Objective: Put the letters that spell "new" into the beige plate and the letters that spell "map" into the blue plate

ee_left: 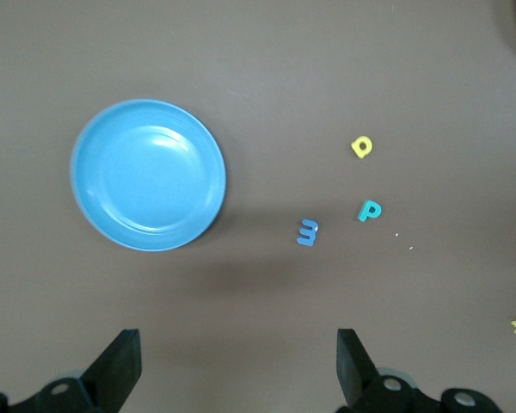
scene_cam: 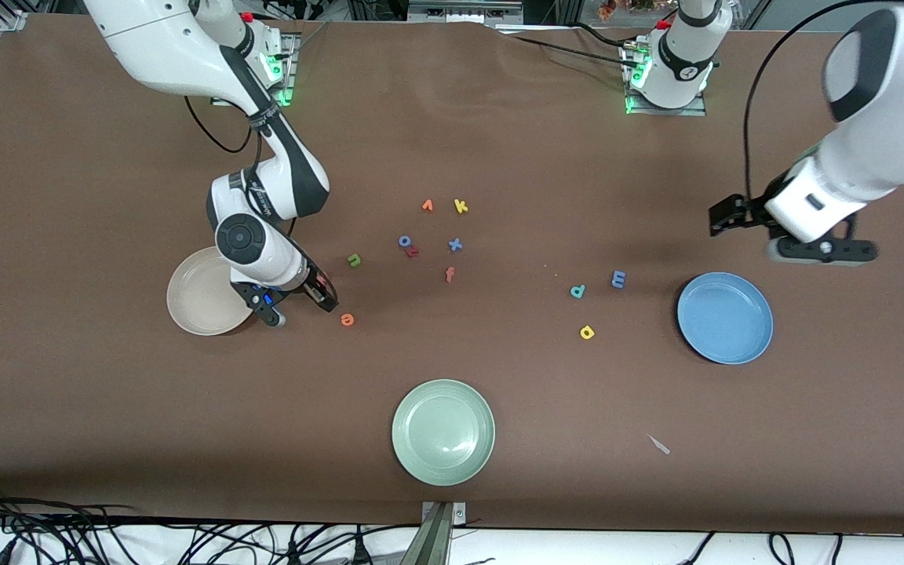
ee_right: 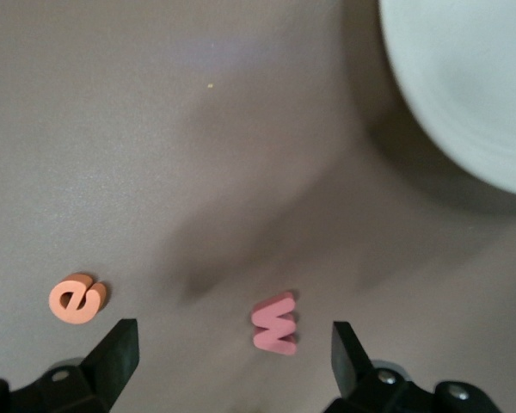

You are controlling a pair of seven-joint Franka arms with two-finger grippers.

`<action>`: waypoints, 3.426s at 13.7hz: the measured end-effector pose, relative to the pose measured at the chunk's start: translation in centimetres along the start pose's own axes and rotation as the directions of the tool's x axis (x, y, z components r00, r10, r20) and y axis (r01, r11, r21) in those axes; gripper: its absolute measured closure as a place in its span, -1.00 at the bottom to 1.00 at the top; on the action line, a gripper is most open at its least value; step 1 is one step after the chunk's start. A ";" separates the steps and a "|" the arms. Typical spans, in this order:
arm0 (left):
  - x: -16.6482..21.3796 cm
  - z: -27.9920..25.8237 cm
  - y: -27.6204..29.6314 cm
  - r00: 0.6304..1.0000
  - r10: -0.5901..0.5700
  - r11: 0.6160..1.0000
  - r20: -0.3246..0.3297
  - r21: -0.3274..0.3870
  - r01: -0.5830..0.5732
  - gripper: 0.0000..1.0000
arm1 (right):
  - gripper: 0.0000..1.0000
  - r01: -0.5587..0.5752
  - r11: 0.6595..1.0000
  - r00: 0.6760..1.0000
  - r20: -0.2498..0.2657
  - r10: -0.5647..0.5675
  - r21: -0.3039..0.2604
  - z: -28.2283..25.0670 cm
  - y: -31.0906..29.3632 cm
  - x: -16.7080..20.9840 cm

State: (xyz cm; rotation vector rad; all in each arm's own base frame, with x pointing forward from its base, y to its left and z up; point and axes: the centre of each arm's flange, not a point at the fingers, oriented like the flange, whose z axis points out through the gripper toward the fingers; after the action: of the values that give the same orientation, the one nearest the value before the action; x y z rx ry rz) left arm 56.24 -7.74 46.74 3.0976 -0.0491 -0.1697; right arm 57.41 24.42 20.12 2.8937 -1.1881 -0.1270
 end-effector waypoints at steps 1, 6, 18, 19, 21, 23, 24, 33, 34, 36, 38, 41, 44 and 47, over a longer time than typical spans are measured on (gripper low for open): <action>0.3 2.4 0.2 1.000 0.003 1.000 0.024 0.003 -0.003 -1.00 | -0.99 -0.001 1.000 1.000 -0.003 0.001 0.007 0.6 0.2 -0.3; 1.2 7.0 0.1 0.996 -0.001 1.000 0.084 0.008 0.000 -1.00 | -0.84 -0.003 0.999 1.000 -0.016 0.003 0.033 2.2 1.2 -0.7; 3.1 22.3 4.5 0.997 0.073 0.997 0.016 0.014 -0.073 -1.00 | 0.41 -0.003 0.999 1.000 -0.026 0.005 0.054 2.5 1.7 -0.9; 3.1 23.3 5.2 0.996 0.085 0.996 0.010 0.015 -0.085 -1.00 | 0.45 -0.003 0.999 1.000 -0.026 0.004 0.054 2.5 1.7 -0.9; 3.0 25.4 6.7 0.994 0.112 0.994 0.006 0.018 -0.112 -1.00 | 0.45 -0.001 0.999 1.000 -0.026 0.003 0.055 2.5 1.7 -0.9; 2.6 27.3 7.8 0.991 0.132 0.991 0.003 0.021 -0.132 -1.00 | 0.45 0.006 0.999 1.000 -0.024 -0.005 0.047 2.4 1.6 -0.9; 2.3 28.1 8.0 0.991 0.135 0.991 0.000 0.022 -0.135 -1.00 | 0.45 0.019 0.999 1.000 -0.016 -0.019 0.028 2.1 1.4 -0.8; 0.3 30.9 6.8 0.992 0.125 0.992 0.032 0.029 -0.126 -0.71 | 0.45 0.420 0.895 0.905 0.138 -0.402 -0.153 -3.1 3.7 5.8; 0.4 30.8 6.8 0.992 0.124 0.992 0.029 0.029 -0.125 -0.51 | 0.45 0.467 0.870 0.882 0.154 -0.445 -0.158 -3.5 4.8 7.4; 0.5 30.3 6.8 0.992 0.125 0.992 0.021 0.029 -0.125 -0.09 | 0.45 0.537 0.828 0.841 0.173 -0.512 -0.160 -4.2 7.1 10.5; 0.5 30.1 6.8 0.992 0.124 0.992 0.016 0.028 -0.125 0.27 | 0.45 0.571 0.806 0.819 0.187 -0.543 -0.160 -4.3 8.8 12.6; 0.6 29.8 6.5 0.993 0.119 0.992 0.012 0.028 -0.119 0.45 | 0.45 0.598 0.786 0.798 0.206 -0.566 -0.157 -3.4 9.9 13.9; 1.4 28.1 4.7 0.996 0.085 0.996 -0.015 0.024 -0.085 0.45 | 0.31 0.613 0.776 0.787 0.213 -0.580 -0.152 -2.8 10.3 14.5; 2.1 23.5 -0.1 0.997 0.067 0.998 -0.047 0.013 -0.066 0.45 | -0.25 0.595 0.790 0.801 0.185 -0.569 -0.147 -3.9 8.9 14.1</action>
State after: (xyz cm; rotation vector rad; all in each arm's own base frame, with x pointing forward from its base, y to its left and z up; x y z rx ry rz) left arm 55.79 -8.60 23.20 3.1046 -0.1519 -0.0948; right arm 61.47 8.05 23.39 2.9858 -0.2110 -0.4186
